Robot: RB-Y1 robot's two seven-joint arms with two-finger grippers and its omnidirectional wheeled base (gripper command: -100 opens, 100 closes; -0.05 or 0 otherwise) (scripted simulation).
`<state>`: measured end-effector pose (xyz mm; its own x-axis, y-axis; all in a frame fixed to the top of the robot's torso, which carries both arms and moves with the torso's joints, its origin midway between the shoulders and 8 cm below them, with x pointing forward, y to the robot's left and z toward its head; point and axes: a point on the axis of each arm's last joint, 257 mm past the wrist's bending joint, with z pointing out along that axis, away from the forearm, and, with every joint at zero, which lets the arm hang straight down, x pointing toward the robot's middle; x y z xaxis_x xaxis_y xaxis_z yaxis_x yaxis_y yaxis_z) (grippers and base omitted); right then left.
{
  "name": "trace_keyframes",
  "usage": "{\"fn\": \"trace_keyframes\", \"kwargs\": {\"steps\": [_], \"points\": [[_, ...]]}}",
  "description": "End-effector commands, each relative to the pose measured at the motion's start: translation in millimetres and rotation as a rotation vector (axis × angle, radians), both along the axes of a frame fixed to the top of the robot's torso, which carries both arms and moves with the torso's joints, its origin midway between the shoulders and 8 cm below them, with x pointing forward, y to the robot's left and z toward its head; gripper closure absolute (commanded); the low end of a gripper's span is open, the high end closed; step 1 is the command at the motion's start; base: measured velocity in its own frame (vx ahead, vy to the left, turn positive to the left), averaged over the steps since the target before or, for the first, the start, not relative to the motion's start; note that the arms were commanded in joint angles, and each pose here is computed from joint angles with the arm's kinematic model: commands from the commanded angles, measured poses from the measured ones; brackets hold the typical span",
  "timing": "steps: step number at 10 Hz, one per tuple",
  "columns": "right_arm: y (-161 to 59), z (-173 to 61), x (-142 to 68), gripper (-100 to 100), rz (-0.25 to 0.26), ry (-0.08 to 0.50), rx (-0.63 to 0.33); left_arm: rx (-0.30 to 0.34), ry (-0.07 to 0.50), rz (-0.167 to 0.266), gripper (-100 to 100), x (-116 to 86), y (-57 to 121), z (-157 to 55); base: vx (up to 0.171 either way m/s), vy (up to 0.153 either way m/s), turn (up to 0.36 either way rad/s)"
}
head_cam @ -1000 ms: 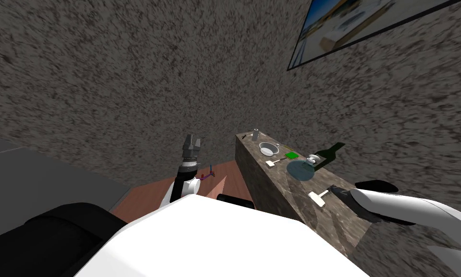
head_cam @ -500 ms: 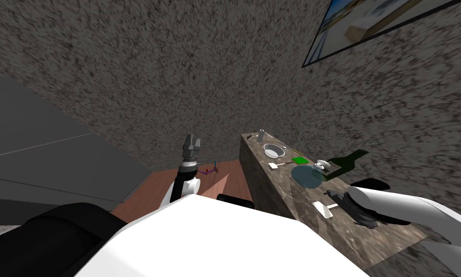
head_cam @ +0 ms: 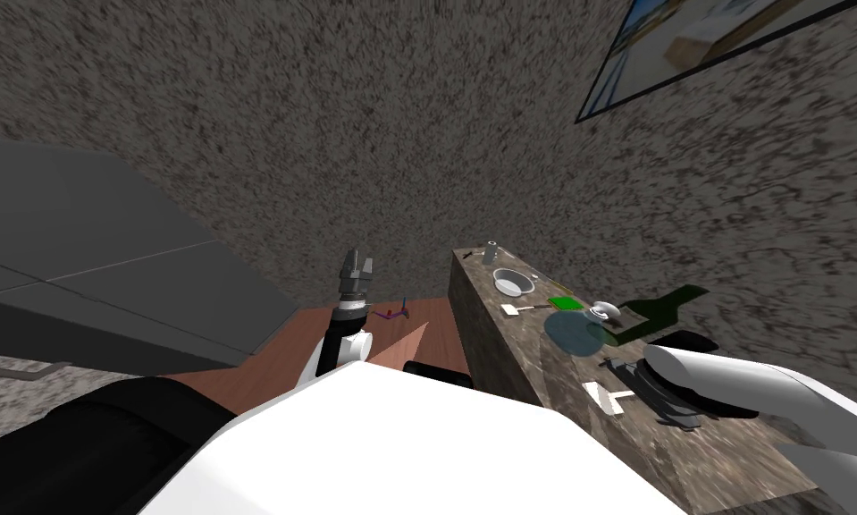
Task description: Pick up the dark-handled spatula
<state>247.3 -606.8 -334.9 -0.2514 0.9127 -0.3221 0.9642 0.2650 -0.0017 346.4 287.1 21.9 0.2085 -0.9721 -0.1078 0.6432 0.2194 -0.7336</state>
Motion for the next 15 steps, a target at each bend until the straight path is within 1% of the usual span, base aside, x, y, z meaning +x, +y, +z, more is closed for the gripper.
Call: {"fn": "trace_keyframes", "kwargs": {"steps": [1,2,4,5,6,9,14,15], "points": [[7.4,-5.7,18.2,-100,0.011,-0.022,0.03,0.0,0.0,0.0,0,0.0,0.0,0.0,-0.136,-0.046,0.389],[4.4,-9.2,18.8,-100,-0.006,-0.014,0.035,0.0,0.0,0.0,0,0.1,-0.1,0.2,-0.182,-0.1,0.38],[-7.2,-19.0,1.4,-100,-0.058,0.019,0.041,0.0,0.0,0.0,0,0.0,0.0,0.0,-0.037,-0.04,-0.01],[2.0,-19.9,24.1,-100,-0.035,-0.014,0.063,0.0,0.0,0.0,0,0.0,0.0,0.0,-0.004,-0.006,-0.016],[0.0,-22.0,26.2,-100,-0.048,-0.008,0.066,0.0,0.0,0.0,0,0.0,0.0,0.0,0.0,0.0,0.0],[-15.5,-34.7,1.0,-100,-0.121,0.036,0.072,0.0,0.0,0.0,0,0.0,0.0,0.0,0.003,0.004,0.011],[-15.6,-34.7,0.8,-100,-0.121,0.037,0.072,0.0,0.0,0.0,0,0.0,0.0,0.0,-0.006,-0.009,-0.024],[-33.4,-24.3,18.1,-100,-0.162,-0.014,0.031,0.0,0.0,0.0,0,0.0,0.0,0.0,0.0,0.0,0.0]]}}
